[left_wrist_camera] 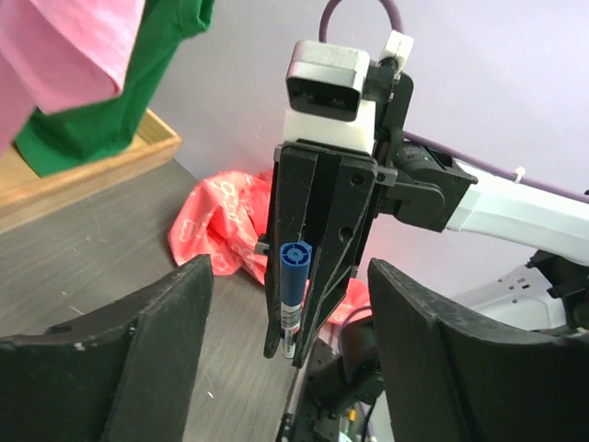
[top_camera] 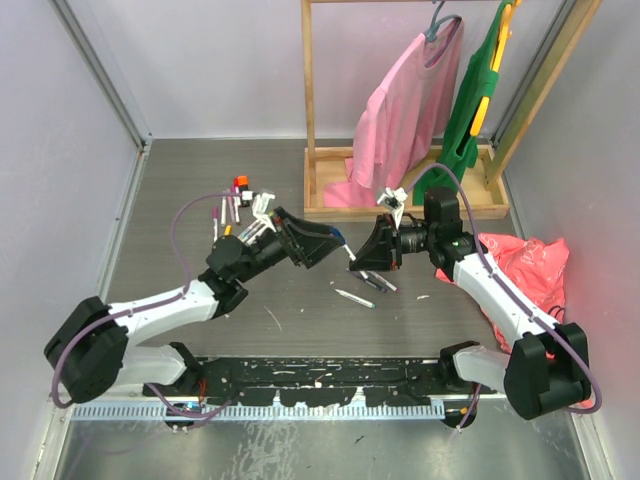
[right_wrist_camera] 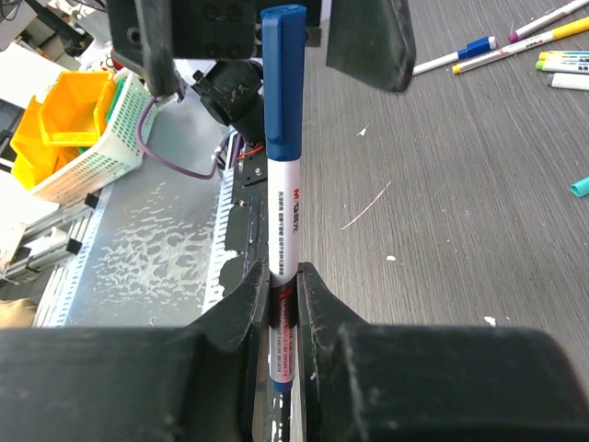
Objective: Open the pen caps
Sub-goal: Pick up the pen from the center of the board.
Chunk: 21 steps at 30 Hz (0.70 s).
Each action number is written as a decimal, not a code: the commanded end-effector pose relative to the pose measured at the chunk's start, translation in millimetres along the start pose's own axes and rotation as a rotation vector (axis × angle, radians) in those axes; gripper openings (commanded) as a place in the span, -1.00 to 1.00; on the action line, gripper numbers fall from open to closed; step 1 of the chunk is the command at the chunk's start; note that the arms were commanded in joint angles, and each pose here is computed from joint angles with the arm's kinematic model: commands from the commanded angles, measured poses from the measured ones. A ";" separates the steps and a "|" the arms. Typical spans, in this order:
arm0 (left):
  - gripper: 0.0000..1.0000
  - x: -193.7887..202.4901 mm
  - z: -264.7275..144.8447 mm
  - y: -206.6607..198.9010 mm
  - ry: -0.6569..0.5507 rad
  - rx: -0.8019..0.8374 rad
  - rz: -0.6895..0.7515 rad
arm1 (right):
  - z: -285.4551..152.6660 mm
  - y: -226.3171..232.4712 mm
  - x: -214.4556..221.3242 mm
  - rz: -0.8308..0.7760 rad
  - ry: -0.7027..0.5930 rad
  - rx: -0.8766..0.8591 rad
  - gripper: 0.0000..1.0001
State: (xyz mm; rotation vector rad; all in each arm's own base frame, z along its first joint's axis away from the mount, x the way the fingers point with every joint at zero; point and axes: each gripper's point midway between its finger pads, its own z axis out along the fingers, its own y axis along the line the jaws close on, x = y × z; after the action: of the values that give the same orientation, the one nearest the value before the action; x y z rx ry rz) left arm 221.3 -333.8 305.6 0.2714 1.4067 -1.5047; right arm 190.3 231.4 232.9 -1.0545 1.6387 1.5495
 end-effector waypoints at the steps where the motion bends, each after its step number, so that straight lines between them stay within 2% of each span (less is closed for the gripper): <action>1: 0.28 -9.6 15.1 -23.0 -0.001 0.124 -0.042 | -1.1 6.7 -14.8 -0.067 -0.010 -0.033 -0.99; 7: -0.02 -5.2 19.0 -12.0 0.001 0.122 -0.077 | -0.8 5.2 -13.4 -0.053 -0.008 -0.032 -0.99; 16: -0.07 -12.1 19.5 -4.6 -0.028 0.117 -0.085 | -0.4 2.4 -11.5 -0.036 -0.005 -0.031 -0.99; 21: -0.28 -9.1 21.2 -5.4 -0.019 0.141 -0.100 | -0.2 2.0 -11.1 -0.032 -0.003 -0.032 -0.99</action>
State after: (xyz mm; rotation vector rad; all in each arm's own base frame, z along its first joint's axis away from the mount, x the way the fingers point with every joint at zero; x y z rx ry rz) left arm 235.1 -348.0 292.1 0.2381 1.4441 -1.6380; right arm 190.1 231.7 227.3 -1.0474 1.6613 1.5768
